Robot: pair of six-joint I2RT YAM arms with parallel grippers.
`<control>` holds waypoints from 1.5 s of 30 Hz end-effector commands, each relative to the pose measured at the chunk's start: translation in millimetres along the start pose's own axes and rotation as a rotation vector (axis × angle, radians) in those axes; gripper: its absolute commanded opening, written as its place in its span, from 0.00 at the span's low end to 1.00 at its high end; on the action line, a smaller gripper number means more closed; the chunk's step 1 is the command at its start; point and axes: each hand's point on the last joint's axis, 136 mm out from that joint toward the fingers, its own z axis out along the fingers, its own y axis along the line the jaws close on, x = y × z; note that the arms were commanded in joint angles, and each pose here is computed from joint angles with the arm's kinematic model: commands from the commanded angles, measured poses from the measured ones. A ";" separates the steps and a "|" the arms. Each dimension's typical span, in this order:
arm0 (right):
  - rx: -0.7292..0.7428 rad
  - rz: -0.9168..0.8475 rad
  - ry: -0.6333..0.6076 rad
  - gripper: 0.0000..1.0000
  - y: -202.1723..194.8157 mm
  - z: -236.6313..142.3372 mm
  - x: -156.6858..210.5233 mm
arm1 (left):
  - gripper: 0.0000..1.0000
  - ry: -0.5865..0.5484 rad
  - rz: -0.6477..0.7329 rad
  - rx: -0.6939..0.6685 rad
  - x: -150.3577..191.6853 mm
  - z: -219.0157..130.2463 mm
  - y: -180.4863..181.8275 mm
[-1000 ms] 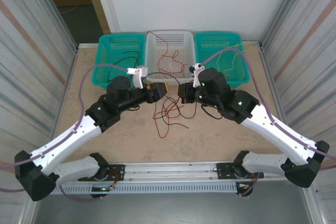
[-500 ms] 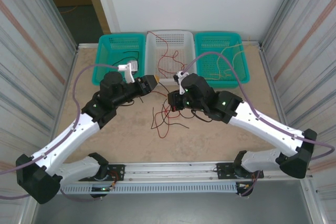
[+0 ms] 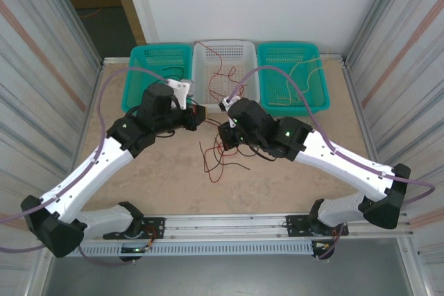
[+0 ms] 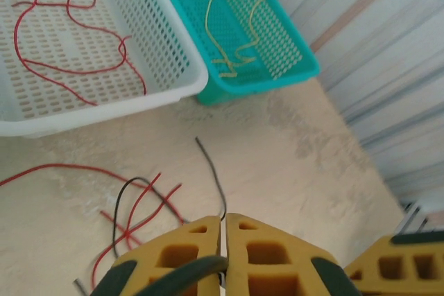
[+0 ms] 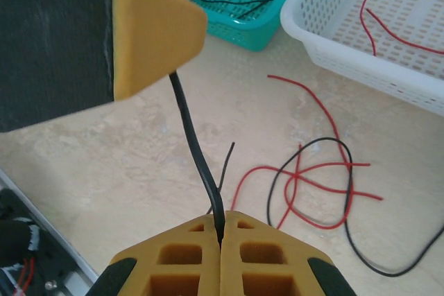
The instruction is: Untangle the cables
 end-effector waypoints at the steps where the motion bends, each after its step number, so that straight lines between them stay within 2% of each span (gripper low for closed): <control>1: -0.029 -0.104 -0.008 0.01 12.8 -1.4 -7.8 | 0.00 0.155 0.140 0.027 24.6 -1.3 -7.8; 4: -0.083 -0.148 0.033 0.02 27.8 6.1 1.2 | 0.00 0.180 0.164 0.025 23.5 -1.6 -9.0; 9: -0.090 -0.153 0.072 0.01 35.4 19.5 11.2 | 0.00 0.131 0.170 0.009 9.5 -5.1 -10.3; 10: -0.075 -0.144 0.070 0.01 32.4 21.2 11.1 | 0.06 0.122 0.160 0.008 7.5 -5.3 -10.5; 12: -0.047 -0.114 0.060 0.00 25.6 22.6 8.4 | 0.41 0.096 0.120 -0.012 3.4 -6.5 -7.1; 14: -0.036 -0.051 0.040 0.00 15.7 22.1 1.8 | 0.57 0.061 0.069 -0.047 -1.1 -11.3 1.5; 17: -0.059 0.096 0.002 0.00 -3.2 18.0 -10.0 | 0.68 -0.020 -0.046 -0.101 -7.4 -24.2 22.3; 20: -0.138 0.272 -0.068 0.00 -18.7 6.6 -27.9 | 0.72 -0.102 -0.101 -0.100 -5.6 -35.5 33.6; 24: -0.215 0.448 -0.151 0.00 -34.7 -11.4 -51.5 | 0.73 -0.158 -0.093 0.039 3.3 -34.5 14.7; 26: -0.242 0.510 -0.184 0.00 -39.7 -19.8 -62.2 | 0.73 -0.176 -0.042 0.095 8.7 -29.8 -0.2; 31: -0.282 0.599 -0.248 0.00 -44.6 -36.9 -80.8 | 0.74 -0.146 0.094 0.161 22.0 -7.9 -31.1; 34: -0.288 0.617 -0.262 0.00 -45.1 -42.5 -85.4 | 0.73 -0.110 0.146 0.148 28.0 8.1 -35.1; 38: -0.297 0.642 -0.274 0.00 -46.8 -47.2 -88.0 | 0.59 -0.084 0.181 0.155 30.5 17.5 -39.0; 45: -0.289 0.692 -0.290 0.00 -57.4 -49.4 -88.9 | 0.34 -0.088 0.180 0.166 33.5 13.2 -41.7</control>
